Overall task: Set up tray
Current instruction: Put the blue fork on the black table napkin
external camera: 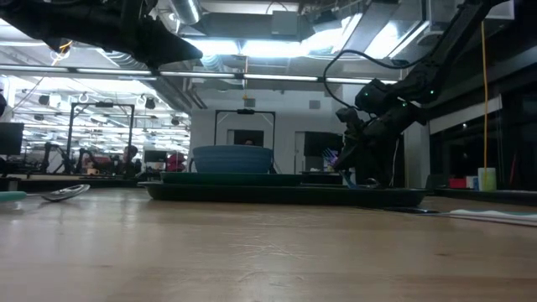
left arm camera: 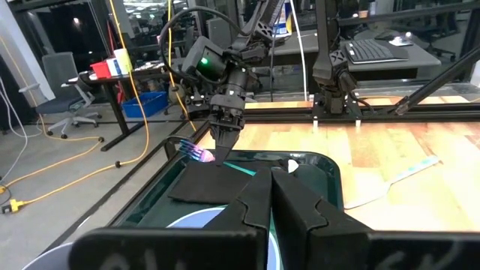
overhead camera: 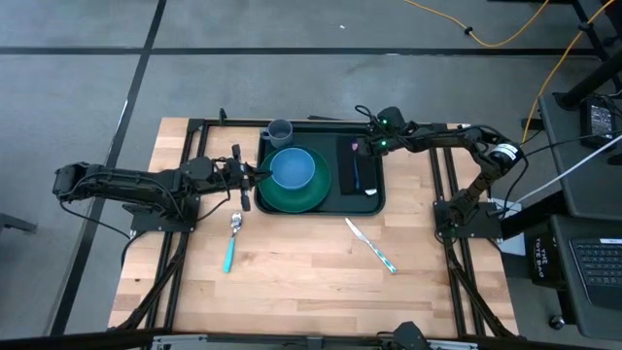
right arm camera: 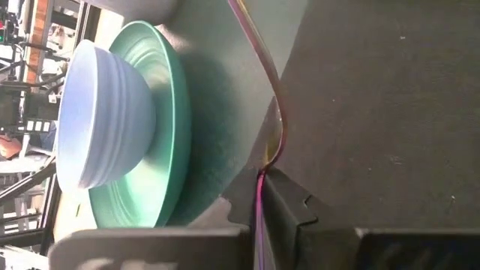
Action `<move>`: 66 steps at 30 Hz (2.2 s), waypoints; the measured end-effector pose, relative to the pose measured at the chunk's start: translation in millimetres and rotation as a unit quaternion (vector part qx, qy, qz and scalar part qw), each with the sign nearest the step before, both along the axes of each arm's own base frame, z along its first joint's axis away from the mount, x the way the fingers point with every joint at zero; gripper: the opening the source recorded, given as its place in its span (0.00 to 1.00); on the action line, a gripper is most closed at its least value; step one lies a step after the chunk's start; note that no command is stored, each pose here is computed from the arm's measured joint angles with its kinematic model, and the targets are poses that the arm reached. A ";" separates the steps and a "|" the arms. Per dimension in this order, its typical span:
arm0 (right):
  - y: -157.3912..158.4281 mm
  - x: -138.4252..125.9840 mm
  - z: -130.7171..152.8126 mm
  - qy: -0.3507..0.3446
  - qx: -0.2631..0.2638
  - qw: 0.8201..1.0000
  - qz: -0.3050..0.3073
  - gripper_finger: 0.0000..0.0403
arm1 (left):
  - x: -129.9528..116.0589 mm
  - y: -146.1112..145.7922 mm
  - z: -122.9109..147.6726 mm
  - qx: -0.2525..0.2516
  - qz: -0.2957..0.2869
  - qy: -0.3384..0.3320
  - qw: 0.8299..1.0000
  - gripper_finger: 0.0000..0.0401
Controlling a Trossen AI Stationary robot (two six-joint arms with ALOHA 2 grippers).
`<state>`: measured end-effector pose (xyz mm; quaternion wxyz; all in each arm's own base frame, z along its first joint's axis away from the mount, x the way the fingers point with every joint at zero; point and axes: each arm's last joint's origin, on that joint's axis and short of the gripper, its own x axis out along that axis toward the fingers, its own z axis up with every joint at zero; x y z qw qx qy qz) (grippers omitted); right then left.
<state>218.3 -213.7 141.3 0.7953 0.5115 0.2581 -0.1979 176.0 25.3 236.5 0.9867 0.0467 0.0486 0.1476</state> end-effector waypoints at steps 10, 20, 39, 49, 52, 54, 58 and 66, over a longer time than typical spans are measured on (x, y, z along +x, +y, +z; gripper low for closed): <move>0.1 -0.2 -0.3 0.002 -0.003 1.000 0.002 0.06 | 0.0 0.0 0.0 0.000 0.000 0.000 1.000 0.01; -0.3 -0.4 -0.5 0.008 -0.025 1.000 0.008 0.09 | 0.0 0.0 0.0 0.000 0.000 0.000 1.000 0.01; -5.2 3.1 5.9 0.002 -0.062 0.998 0.017 0.10 | 0.0 0.0 0.0 0.000 0.000 0.000 1.000 0.01; 0.9 24.9 26.2 0.142 -0.135 0.980 0.032 0.10 | 0.0 0.0 0.0 0.000 0.000 0.000 1.000 0.01; 8.3 35.0 34.7 0.186 -0.159 0.969 0.039 0.10 | 0.0 0.0 0.0 0.000 0.000 0.000 1.000 0.01; 14.2 41.9 38.0 0.188 -0.166 0.967 0.047 0.10 | 0.0 0.0 0.0 0.000 0.000 0.000 1.000 0.02; 24.8 52.3 41.2 0.188 -0.181 0.964 0.060 0.10 | 0.0 0.0 0.0 0.000 0.000 0.000 1.000 0.02; 39.1 60.3 40.2 0.211 -0.202 0.954 0.068 0.10 | 0.0 0.0 0.0 0.000 0.000 0.000 1.000 0.01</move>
